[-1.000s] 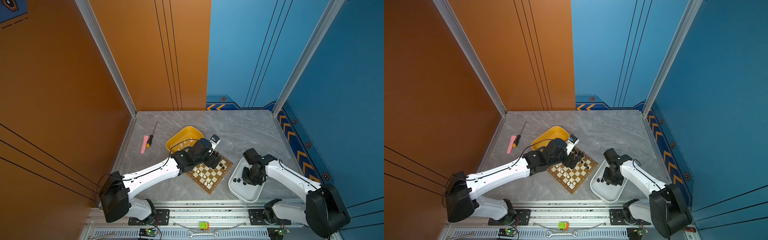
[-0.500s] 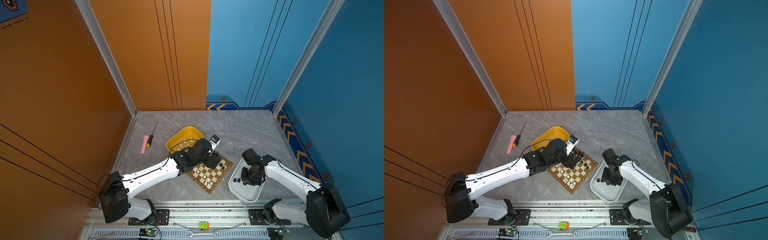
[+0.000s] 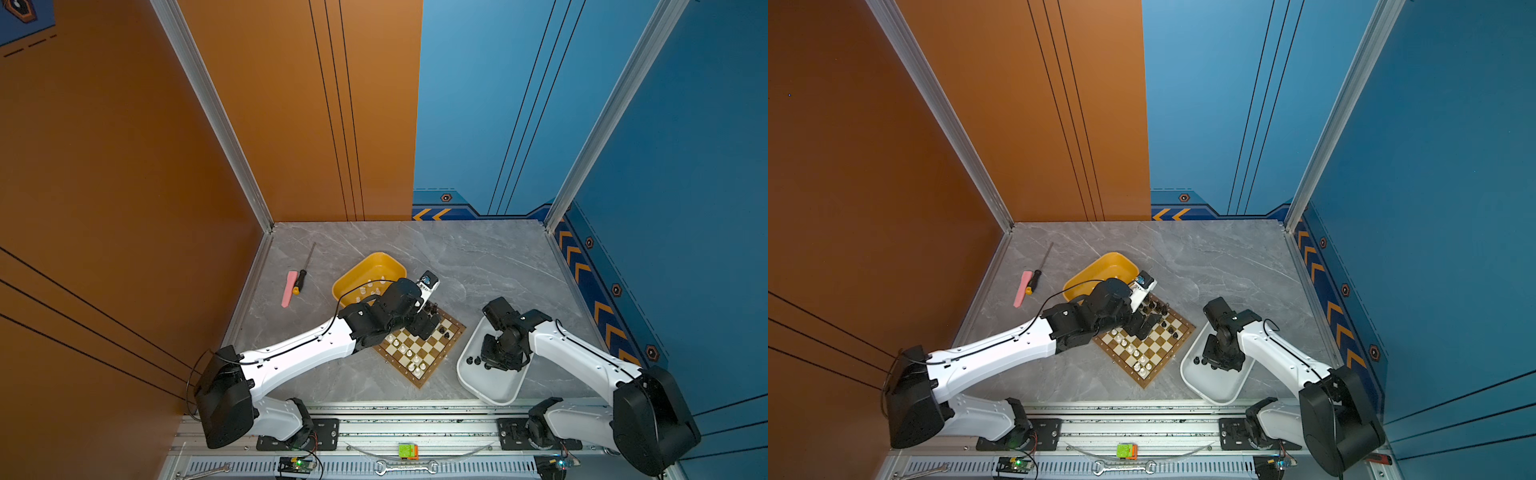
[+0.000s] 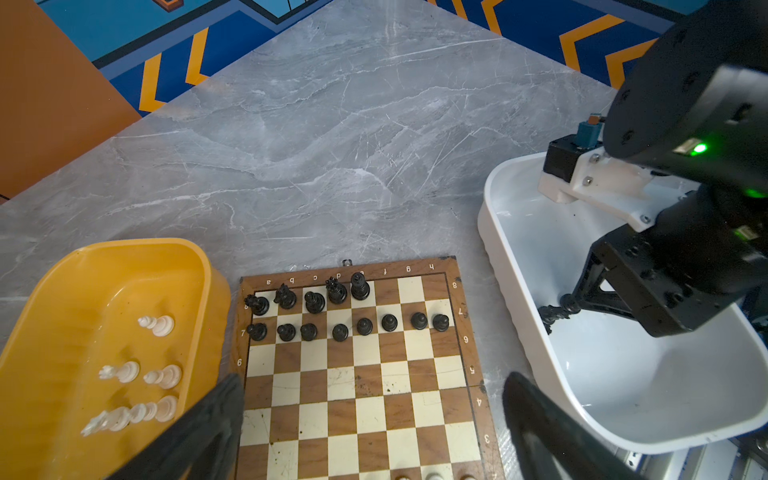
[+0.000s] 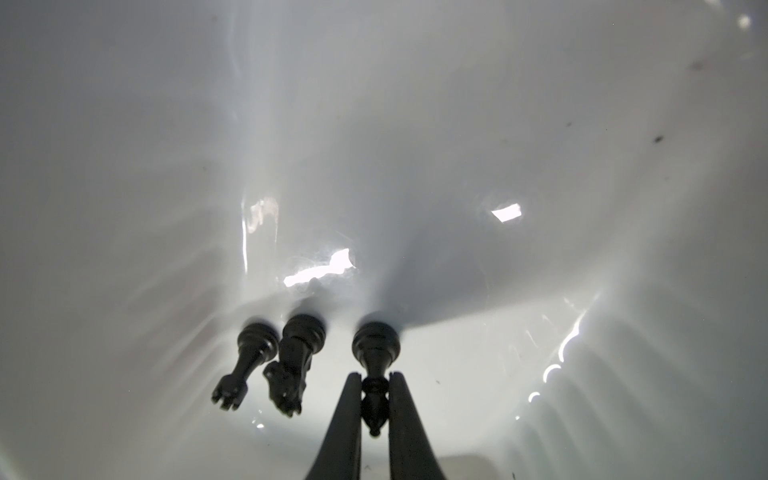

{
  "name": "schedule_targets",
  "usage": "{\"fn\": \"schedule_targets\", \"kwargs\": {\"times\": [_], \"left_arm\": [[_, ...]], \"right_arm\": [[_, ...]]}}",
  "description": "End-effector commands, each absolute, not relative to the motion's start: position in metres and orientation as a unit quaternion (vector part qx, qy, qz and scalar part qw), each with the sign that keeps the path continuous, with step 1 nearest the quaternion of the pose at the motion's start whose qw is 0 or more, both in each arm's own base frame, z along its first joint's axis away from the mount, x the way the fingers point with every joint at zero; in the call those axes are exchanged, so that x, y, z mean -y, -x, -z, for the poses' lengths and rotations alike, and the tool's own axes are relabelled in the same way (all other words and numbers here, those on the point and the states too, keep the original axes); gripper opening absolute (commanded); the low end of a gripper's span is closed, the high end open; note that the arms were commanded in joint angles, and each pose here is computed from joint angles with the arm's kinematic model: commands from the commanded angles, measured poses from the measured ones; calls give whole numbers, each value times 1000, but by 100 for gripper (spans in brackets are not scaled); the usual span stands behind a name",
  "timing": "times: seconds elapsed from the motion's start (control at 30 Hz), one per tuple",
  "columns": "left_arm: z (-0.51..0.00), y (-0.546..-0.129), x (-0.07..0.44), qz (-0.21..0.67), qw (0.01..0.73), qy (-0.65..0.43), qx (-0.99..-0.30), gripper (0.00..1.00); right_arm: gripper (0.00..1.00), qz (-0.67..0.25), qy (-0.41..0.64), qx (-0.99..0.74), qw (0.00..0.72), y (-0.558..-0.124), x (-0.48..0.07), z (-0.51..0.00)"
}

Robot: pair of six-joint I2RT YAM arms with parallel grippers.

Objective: Set up the chess pieces on the board
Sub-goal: 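Lower the right gripper onto a black piece in the white tray and grasp it, then lift the black piece with the right gripper and carry it to the board's far rank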

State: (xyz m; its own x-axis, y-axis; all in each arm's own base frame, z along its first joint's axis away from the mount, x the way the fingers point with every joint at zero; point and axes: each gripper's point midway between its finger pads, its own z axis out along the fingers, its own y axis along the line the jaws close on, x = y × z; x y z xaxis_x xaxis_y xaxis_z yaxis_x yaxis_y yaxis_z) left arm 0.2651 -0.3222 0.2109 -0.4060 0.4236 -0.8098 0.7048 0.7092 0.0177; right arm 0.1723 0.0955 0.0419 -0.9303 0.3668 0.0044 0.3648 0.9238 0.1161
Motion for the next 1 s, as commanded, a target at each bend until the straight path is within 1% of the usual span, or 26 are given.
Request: {"fn": "schedule_targets", "kwargs": {"times": [0.0, 0.23, 0.27, 0.43, 0.63, 0.8, 0.97], "left_arm": [[-212, -267, 311, 151, 429, -342, -822, 98], [-219, -277, 301, 152, 443, -325, -822, 98], [-209, -276, 295, 147, 435, -325, -827, 98], [-209, -279, 272, 134, 441, -301, -835, 98], [-209, -285, 232, 131, 452, -246, -847, 98], [-209, -286, 203, 128, 457, -204, -856, 98], [-207, -283, 181, 117, 459, -178, -862, 98]], "right_arm": [[10, -38, -182, -982, 26, -179, -90, -58], [10, -27, -165, -985, 43, -196, -90, -89], [10, -27, -162, -985, 47, -199, -90, -95], [10, -32, -147, -987, 59, -220, -100, -118], [10, -35, -119, -990, 63, -248, -118, -136], [9, -38, -91, -994, 54, -271, -141, -135], [9, -31, -53, -997, 36, -290, -172, -121]]}}
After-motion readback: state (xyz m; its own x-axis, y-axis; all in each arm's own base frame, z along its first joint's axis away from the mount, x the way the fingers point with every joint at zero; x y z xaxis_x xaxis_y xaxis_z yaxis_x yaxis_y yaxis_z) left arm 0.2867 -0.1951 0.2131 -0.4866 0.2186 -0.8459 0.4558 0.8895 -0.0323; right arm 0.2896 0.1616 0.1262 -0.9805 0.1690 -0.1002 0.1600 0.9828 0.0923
